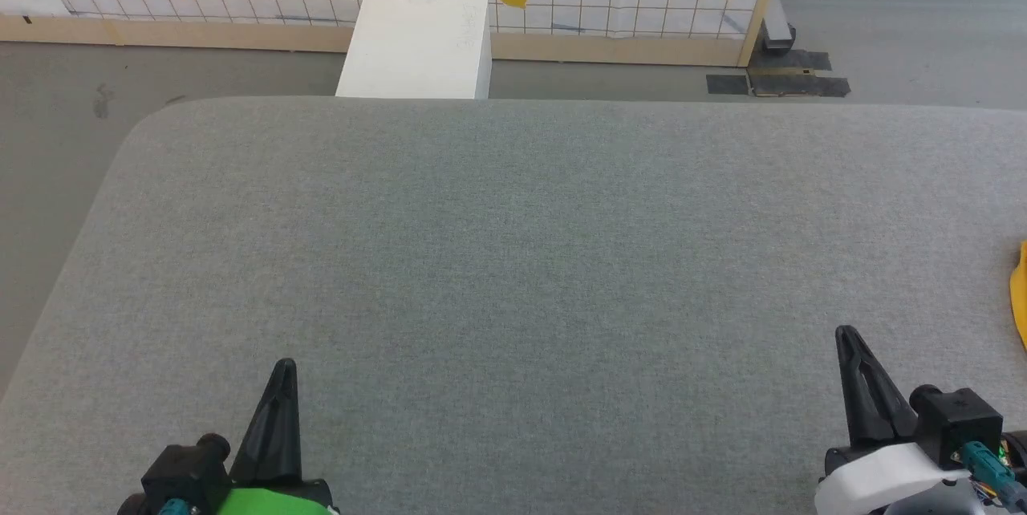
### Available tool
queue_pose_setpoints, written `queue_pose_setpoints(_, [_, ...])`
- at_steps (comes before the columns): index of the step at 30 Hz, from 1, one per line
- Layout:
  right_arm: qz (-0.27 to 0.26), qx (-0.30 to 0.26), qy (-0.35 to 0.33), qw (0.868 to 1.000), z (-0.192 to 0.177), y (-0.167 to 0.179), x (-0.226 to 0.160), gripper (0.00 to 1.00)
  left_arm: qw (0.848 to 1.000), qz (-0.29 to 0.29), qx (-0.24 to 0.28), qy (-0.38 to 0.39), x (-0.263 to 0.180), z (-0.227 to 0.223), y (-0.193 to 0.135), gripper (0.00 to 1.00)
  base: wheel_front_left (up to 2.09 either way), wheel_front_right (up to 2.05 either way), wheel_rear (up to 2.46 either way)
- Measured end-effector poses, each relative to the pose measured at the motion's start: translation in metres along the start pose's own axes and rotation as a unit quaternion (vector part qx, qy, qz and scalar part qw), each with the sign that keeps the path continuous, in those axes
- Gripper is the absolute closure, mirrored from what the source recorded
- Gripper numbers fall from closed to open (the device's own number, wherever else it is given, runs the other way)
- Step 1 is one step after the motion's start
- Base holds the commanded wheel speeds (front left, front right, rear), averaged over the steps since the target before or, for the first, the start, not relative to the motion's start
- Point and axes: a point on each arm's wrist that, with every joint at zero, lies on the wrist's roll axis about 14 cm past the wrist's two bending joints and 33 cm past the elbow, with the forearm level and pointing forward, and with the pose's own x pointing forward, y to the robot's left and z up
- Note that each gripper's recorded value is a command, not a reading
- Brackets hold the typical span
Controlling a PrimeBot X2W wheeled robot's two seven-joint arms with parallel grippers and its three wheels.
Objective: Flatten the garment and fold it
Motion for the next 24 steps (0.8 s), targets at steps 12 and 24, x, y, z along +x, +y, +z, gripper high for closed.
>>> queue_pose_setpoints(12, [0.004, 0.000, -0.003, 1.000, 0.0044, 0.0029, 0.0021, 1.00, 1.000, -0.002, 0.012, 0.004, 0.0049, 0.0009, -0.0025, 1.00, 0.00, 0.00, 0.00])
queue_pose_setpoints(24, [0.007, 0.000, 0.002, 1.000, 0.0053, 0.0050, 0.0017, 1.00, 1.000, -0.002, 0.025, 0.008, 0.0083, 0.0015, -0.0037, 1.00, 0.00, 0.00, 0.00])
